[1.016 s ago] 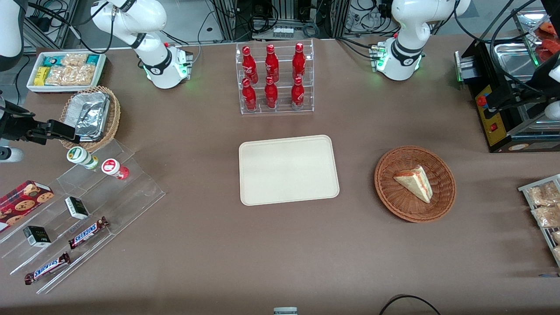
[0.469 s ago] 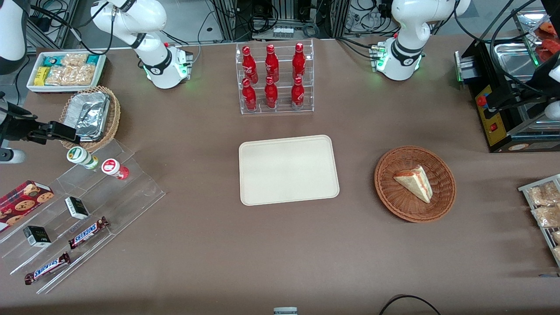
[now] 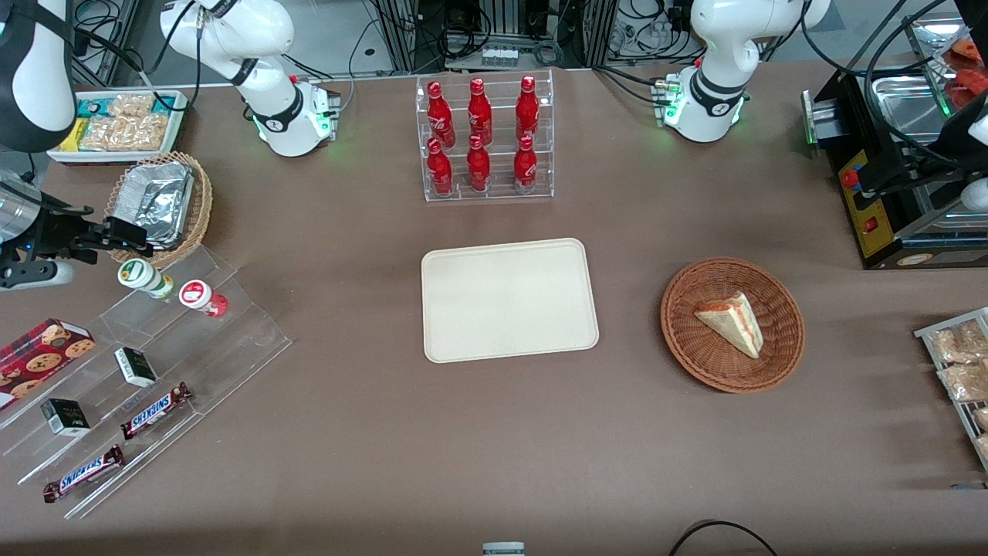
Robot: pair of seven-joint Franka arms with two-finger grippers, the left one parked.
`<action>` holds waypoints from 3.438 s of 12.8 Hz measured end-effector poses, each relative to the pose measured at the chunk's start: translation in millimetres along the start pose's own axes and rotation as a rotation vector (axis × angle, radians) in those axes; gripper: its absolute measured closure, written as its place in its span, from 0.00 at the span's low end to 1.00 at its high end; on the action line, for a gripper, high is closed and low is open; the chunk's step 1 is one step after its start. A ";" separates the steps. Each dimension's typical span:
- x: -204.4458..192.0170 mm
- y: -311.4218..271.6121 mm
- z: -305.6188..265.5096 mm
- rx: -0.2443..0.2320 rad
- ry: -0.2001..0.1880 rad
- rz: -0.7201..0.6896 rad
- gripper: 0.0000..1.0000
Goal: Place green gum on tray
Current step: 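Move the right gripper down over the green-lidded gum tub on the rack, then close the right gripper on the green-lidded gum tub, then lift the gum tub with the right gripper and carry it toward the cream tray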
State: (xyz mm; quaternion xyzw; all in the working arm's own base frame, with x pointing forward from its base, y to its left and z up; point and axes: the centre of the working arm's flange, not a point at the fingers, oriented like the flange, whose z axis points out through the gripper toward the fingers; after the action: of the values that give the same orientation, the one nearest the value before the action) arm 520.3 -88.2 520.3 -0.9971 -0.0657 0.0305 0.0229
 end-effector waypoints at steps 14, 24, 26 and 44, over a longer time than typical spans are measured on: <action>-52.8 74.4 110.0 -0.067 0.137 -0.451 0.00; -62.0 77.5 141.2 -0.074 0.140 -0.445 0.00; -64.4 82.2 141.9 -0.073 0.139 -0.441 0.00; -7.1 -36.6 12.3 0.021 0.019 -0.391 0.41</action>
State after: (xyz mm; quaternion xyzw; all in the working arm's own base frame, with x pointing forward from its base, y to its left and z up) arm 507.8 -52.3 510.3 -0.9653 -0.2575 0.0170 0.0395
